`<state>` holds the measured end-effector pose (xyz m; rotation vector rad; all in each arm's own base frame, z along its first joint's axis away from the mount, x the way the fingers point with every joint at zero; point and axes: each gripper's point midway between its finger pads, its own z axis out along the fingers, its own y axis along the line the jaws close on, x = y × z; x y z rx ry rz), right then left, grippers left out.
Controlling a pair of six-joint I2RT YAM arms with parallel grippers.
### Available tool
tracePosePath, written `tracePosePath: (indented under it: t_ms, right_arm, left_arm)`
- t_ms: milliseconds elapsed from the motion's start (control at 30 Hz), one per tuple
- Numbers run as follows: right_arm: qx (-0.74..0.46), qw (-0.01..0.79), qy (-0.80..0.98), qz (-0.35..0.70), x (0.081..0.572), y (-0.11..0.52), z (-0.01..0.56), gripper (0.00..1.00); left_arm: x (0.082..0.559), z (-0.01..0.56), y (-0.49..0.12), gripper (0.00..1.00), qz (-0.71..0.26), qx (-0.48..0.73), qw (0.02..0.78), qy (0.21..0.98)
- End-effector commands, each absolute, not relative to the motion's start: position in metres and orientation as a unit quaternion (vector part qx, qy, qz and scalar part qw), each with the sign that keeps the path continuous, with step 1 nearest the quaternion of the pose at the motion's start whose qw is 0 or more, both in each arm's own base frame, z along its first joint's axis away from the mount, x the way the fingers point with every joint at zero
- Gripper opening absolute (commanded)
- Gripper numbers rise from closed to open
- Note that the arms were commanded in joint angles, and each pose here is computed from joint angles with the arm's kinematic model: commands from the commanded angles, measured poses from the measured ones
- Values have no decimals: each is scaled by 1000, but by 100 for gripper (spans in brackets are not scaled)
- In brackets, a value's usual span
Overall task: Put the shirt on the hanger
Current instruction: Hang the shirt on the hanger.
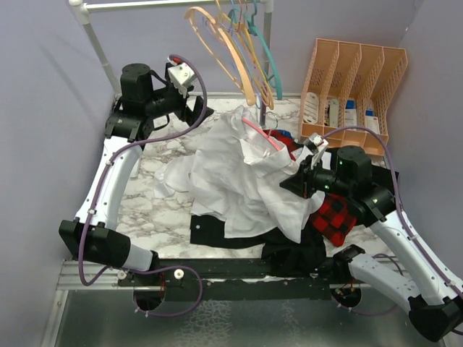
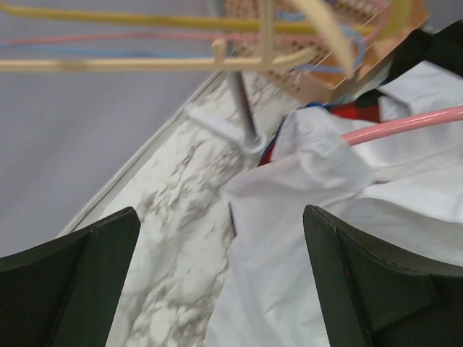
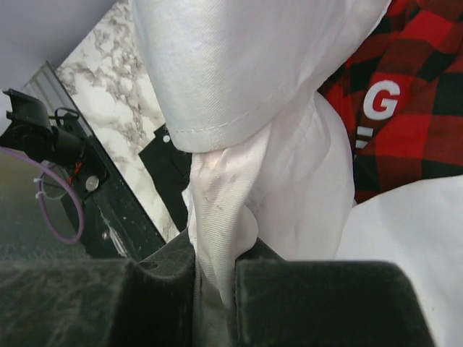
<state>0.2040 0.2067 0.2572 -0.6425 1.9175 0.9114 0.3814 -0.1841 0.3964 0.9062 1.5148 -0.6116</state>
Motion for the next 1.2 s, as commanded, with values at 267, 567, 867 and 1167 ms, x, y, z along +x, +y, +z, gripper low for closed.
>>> tracePosePath:
  t_ms: [267,567,867,1167]
  right_arm:
    - [-296,451,764,353,182,195,283,1]
    - [-306,428,752,396,162,202,288,1]
    - [-282,418,766,400,164,202,280,1]
    - [-304,348,791,401,163,210,260,1]
  left_arm:
    - [321,236,-161,99,-279,381,427,772]
    - [313,202,-186,99,-387,416,338,750]
    - [319,213,-203,27,-402,434,341,731]
    - [326,214,-183,0,-287,467,378,746]
